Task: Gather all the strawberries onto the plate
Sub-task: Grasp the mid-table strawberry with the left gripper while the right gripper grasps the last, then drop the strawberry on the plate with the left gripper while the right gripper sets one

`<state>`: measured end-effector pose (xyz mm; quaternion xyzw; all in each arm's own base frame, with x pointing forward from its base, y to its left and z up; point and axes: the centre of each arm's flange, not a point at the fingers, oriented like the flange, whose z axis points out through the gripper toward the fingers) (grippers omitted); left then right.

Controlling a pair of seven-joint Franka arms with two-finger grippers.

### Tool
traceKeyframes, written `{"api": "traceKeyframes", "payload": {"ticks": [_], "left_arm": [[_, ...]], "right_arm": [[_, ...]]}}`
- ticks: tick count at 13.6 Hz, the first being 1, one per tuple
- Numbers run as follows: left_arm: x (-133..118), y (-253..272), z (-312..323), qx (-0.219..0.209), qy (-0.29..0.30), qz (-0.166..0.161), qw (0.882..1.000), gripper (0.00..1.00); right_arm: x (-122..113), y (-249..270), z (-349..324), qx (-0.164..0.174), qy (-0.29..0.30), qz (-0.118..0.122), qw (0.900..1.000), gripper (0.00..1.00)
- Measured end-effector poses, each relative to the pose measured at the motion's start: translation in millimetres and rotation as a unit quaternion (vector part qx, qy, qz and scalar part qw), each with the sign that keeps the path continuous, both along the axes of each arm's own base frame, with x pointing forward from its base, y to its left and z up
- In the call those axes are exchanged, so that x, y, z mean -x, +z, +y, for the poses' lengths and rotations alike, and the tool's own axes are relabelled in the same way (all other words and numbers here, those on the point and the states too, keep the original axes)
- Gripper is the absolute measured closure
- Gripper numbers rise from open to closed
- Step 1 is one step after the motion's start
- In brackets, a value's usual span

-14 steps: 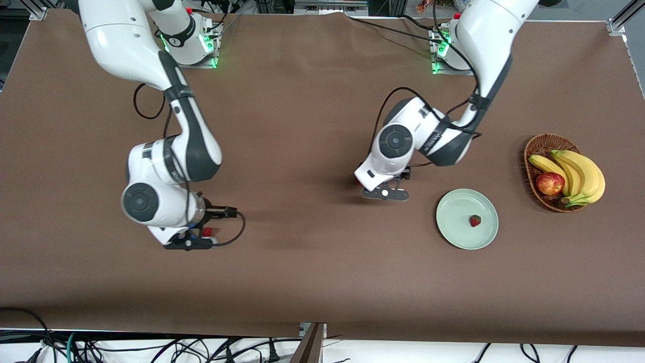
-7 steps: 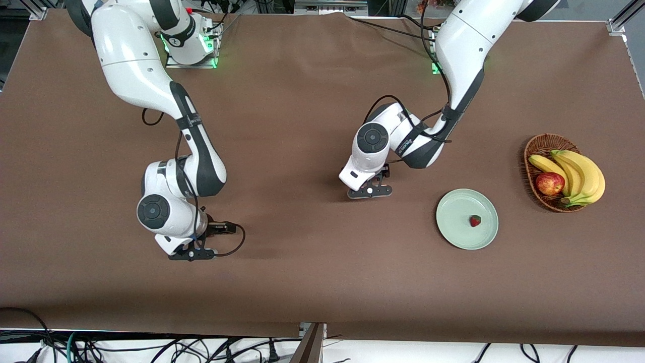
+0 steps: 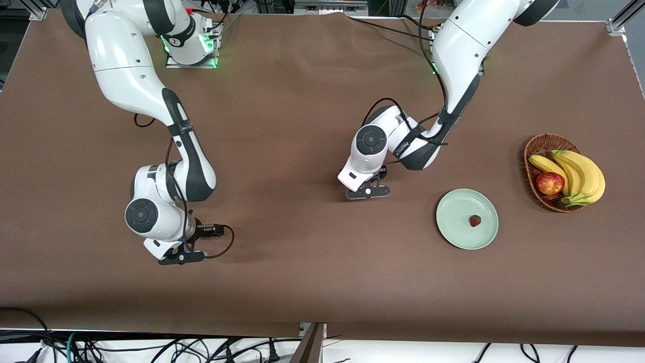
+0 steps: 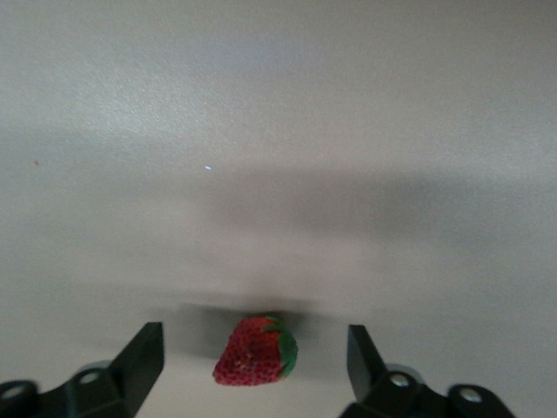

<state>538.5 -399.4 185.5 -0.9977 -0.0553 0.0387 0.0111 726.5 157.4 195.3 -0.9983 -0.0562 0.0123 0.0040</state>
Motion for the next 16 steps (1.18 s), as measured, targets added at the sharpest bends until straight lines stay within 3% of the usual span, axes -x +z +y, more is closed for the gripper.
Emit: {"api": "traceKeyframes", "payload": {"ticks": [1,2,3,4,5,6,11,16], "left_arm": [[0,0,0,0.000,0.001,0.000,1.000,0.30],[1,-1,-1,0.000,0.001,0.001,1.000,0.41],[2,-2,-2,-0.001,-0.001,0.001,1.000,0.50],[3,-3,-3,-0.001,-0.002,0.002,1.000,0.50],[4,-4,-4,-0.001,-0.002,0.003,1.000,0.56],[5,-4,-5,-0.001,-0.002,0.002,1.000,0.68],[0,2,3,-0.016,-0.004,0.011,1.000,0.68],[-35,61,68,-0.054,-0.101,0.048,0.992,0.68]], "right_arm": [[1,-3,0,0.000,0.000,0.002,1.000,0.19],[3,-5,0,0.001,0.001,0.004,1.000,0.19],[3,-7,1,0.000,0.002,0.005,1.000,0.29],[4,-7,2,0.000,0.003,0.005,1.000,0.40],[4,-7,3,0.000,0.004,0.005,1.000,0.54],[4,-7,3,0.000,0.004,0.005,1.000,0.61],[4,-6,7,-0.002,0.003,0.004,1.000,0.63],[20,-3,60,-0.005,-0.037,0.015,0.999,0.63]]}}
